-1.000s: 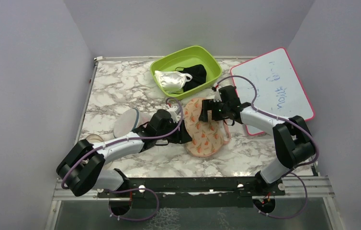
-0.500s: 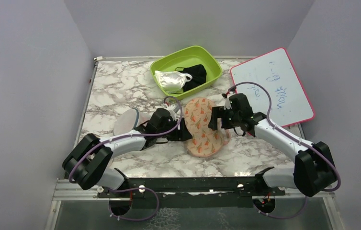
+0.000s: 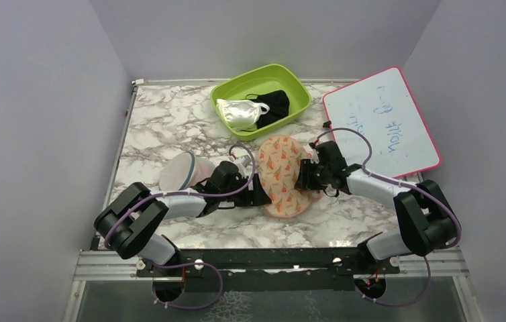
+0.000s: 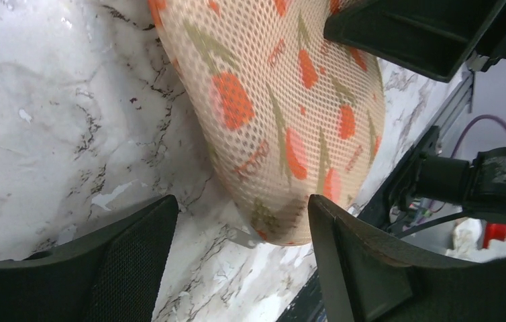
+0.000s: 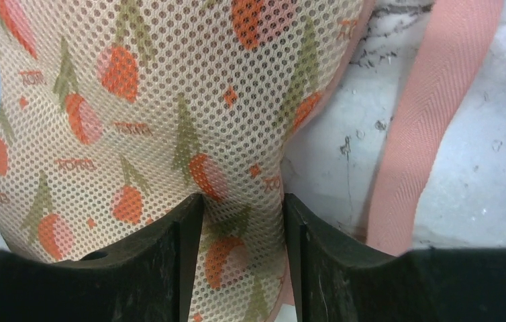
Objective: Unzip the laundry bag and remove the bra
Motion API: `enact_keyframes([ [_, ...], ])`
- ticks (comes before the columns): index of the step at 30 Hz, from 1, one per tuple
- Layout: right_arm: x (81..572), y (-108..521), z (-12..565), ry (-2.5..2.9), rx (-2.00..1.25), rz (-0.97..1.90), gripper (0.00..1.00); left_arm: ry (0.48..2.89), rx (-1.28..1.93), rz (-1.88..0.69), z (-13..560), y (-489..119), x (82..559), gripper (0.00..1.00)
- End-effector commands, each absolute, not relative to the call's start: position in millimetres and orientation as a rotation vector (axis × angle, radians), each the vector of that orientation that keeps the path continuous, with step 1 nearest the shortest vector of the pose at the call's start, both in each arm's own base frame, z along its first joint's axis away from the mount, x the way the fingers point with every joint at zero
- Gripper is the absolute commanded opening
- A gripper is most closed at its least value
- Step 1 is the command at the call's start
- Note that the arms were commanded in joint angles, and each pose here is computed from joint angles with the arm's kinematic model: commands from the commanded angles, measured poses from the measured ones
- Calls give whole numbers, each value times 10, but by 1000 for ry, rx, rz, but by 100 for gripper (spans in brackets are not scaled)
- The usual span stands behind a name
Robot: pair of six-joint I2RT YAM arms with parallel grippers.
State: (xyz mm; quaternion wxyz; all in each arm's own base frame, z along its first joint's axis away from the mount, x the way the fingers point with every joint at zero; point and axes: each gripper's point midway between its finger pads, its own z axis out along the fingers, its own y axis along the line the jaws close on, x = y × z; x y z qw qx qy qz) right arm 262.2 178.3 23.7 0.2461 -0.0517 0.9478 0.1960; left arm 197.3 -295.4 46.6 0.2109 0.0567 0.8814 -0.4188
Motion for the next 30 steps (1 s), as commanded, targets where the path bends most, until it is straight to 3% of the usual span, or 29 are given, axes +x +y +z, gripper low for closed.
enact_keyframes([
  [1, 2681, 1861, 149, 2548, -102, 583, 45, 2409, 86, -1226, 513, -3003, 1988, 65],
  [4, 2704, 1859, 136, 2552, -108, 570, 45, 2375, 56, -1275, 558, -3057, 2020, 56],
  [7, 2730, 1866, 154, 2545, -117, 569, 45, 2328, 35, -1326, 651, -3134, 2084, 55],
  [14, 2776, 1860, 217, 2530, -164, 547, 45, 2295, -6, -1370, 728, -3164, 2275, 74],
  [18, 2758, 1904, 272, 2513, -193, 585, 45, 2298, -6, -1423, 718, -3208, 2326, 55],
  [21, 2776, 1907, 301, 2496, -217, 583, 45, 2291, -16, -1432, 709, -3201, 2369, 48],
  [30, 2848, 2135, 491, 2431, -361, 707, 46, 2248, -10, -1502, 915, -3156, 2218, 13],
])
